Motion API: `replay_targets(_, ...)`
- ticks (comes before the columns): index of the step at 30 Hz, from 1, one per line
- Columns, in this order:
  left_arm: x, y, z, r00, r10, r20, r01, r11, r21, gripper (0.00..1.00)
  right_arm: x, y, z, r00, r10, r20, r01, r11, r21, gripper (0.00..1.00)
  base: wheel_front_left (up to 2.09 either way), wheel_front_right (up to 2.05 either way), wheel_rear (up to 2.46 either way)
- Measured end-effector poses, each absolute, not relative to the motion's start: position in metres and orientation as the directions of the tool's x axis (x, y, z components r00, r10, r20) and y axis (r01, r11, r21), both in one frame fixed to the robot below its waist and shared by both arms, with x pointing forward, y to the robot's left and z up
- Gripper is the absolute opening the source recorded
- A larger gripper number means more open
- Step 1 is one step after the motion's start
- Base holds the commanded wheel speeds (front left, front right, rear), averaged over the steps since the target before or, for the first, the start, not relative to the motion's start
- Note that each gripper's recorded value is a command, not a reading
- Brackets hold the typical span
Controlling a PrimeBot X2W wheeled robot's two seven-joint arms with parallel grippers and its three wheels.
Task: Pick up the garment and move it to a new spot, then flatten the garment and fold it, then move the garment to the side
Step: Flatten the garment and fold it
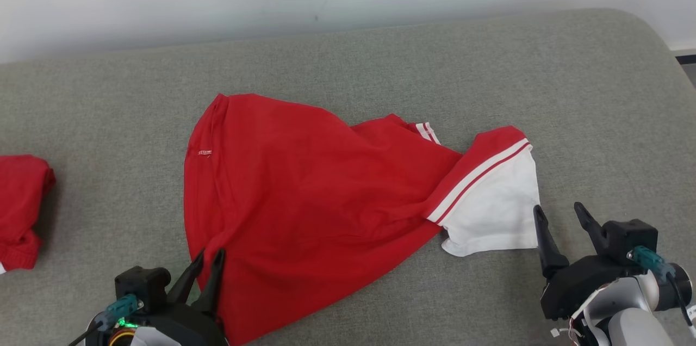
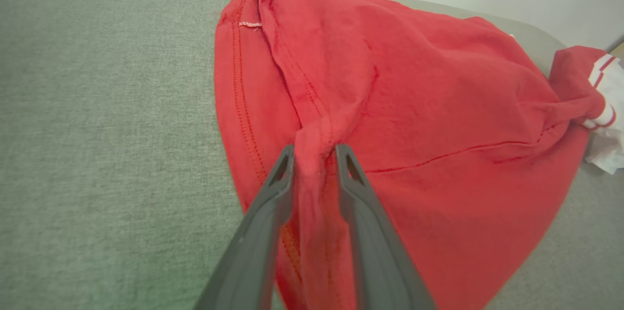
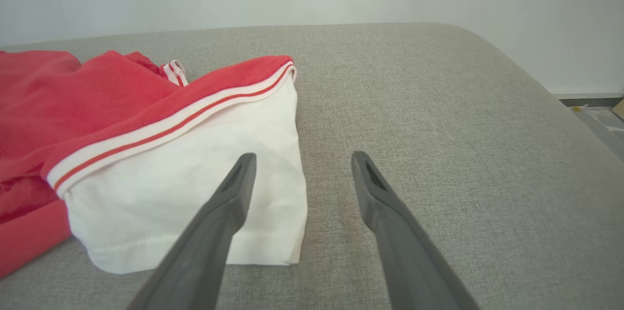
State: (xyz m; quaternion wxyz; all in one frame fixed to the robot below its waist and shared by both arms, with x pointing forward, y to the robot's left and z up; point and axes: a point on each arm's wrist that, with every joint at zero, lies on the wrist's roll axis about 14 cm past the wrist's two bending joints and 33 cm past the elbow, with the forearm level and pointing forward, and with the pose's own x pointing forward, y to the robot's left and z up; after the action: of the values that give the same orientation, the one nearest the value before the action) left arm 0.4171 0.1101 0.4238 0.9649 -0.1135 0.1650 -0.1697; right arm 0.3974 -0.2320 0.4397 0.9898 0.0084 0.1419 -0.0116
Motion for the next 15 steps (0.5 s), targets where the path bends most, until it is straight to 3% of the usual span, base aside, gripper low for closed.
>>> replay_targets(4,0.417,0.115,0.421,0.888,-0.357,-0.291,0.281,0.921,-0.271,0.36,0.404,-0.232,0.435,0.947,-0.016,-0.320,0.020,1.000,0.008,1.00,0.00,0.00,0.00)
replay_targets(6,0.416,0.116,0.418,0.884,-0.355,-0.305,0.276,0.922,-0.271,0.27,0.405,-0.231,0.429,0.936,-0.011,-0.352,0.014,1.000,0.008,1.00,0.00,0.00,0.00)
replay_targets(9,0.414,0.115,0.414,0.874,-0.359,-0.328,0.276,0.921,-0.273,0.02,0.402,-0.233,0.415,0.907,-0.013,-0.422,0.017,1.000,0.006,1.00,0.00,0.00,0.00)
replay_targets(15,0.410,0.114,0.410,0.865,-0.363,-0.345,0.275,0.920,-0.279,0.00,0.395,-0.235,0.394,0.848,-0.021,-0.530,0.038,0.999,0.021,1.00,0.00,0.00,0.00)
